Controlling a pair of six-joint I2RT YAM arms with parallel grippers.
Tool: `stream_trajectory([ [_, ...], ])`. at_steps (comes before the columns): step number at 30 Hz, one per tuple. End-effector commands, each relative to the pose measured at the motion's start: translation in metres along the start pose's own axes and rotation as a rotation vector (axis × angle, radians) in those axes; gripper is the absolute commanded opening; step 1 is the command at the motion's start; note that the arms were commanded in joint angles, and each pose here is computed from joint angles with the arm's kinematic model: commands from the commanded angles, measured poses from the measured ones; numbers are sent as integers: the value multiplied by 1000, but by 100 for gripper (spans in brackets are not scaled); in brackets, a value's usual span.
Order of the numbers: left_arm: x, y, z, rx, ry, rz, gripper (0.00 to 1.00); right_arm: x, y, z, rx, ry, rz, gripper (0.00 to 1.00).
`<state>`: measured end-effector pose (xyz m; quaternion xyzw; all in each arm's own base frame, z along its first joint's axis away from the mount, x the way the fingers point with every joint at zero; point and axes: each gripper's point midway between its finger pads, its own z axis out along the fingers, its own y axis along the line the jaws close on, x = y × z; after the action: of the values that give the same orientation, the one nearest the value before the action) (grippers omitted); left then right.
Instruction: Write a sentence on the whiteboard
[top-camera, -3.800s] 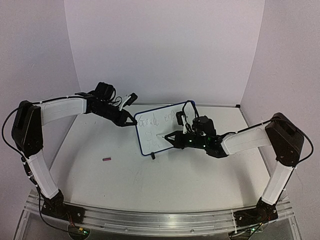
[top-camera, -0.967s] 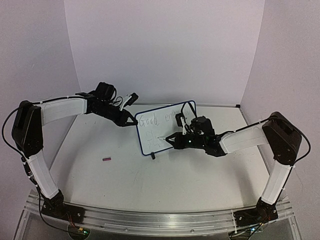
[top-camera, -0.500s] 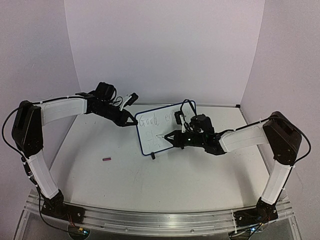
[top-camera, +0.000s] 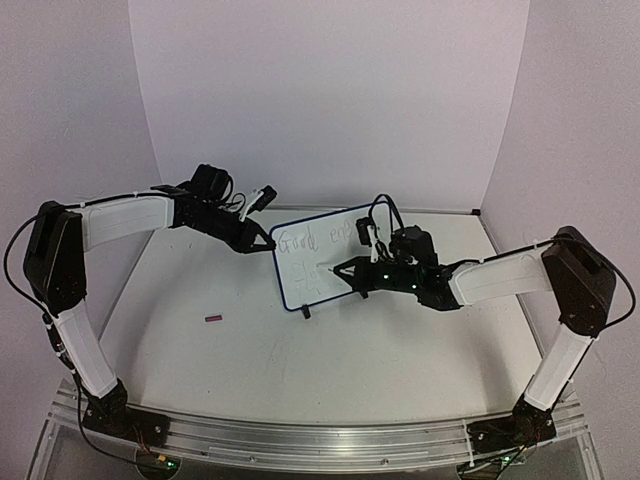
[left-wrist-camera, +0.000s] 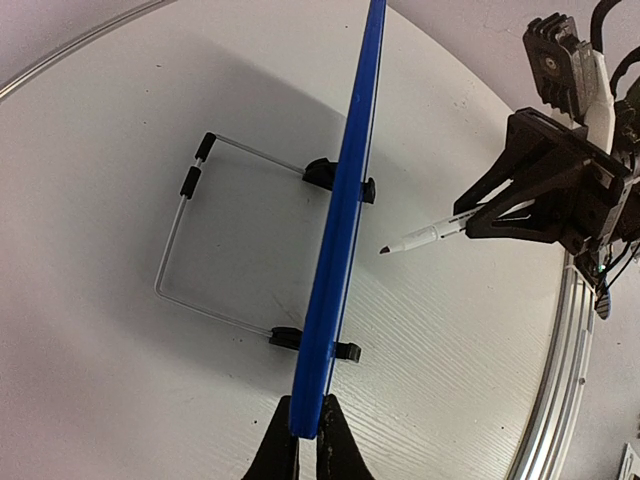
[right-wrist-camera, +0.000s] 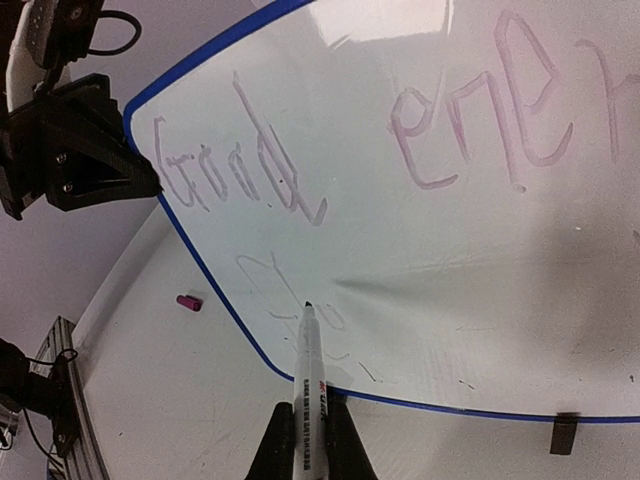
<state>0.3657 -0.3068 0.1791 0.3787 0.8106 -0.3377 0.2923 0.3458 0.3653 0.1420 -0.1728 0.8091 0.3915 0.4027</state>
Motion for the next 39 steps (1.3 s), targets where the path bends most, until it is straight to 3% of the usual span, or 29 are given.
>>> stream_trajectory([
  [1, 45, 9, 20, -38, 161, -34, 0, -9, -3, 6, 7, -28, -3, 0],
  [16, 46, 9, 20, -39, 162, -34, 0, -8, -25, 15, 78, -35, 18, 0],
  [28, 46, 9, 20, -37, 163, -34, 0, 26, -41, 11, 116, 28, 59, 0],
  [39, 46, 9, 21, -37, 164, -35, 0, 0, -34, 8, 114, -26, 31, 0],
])
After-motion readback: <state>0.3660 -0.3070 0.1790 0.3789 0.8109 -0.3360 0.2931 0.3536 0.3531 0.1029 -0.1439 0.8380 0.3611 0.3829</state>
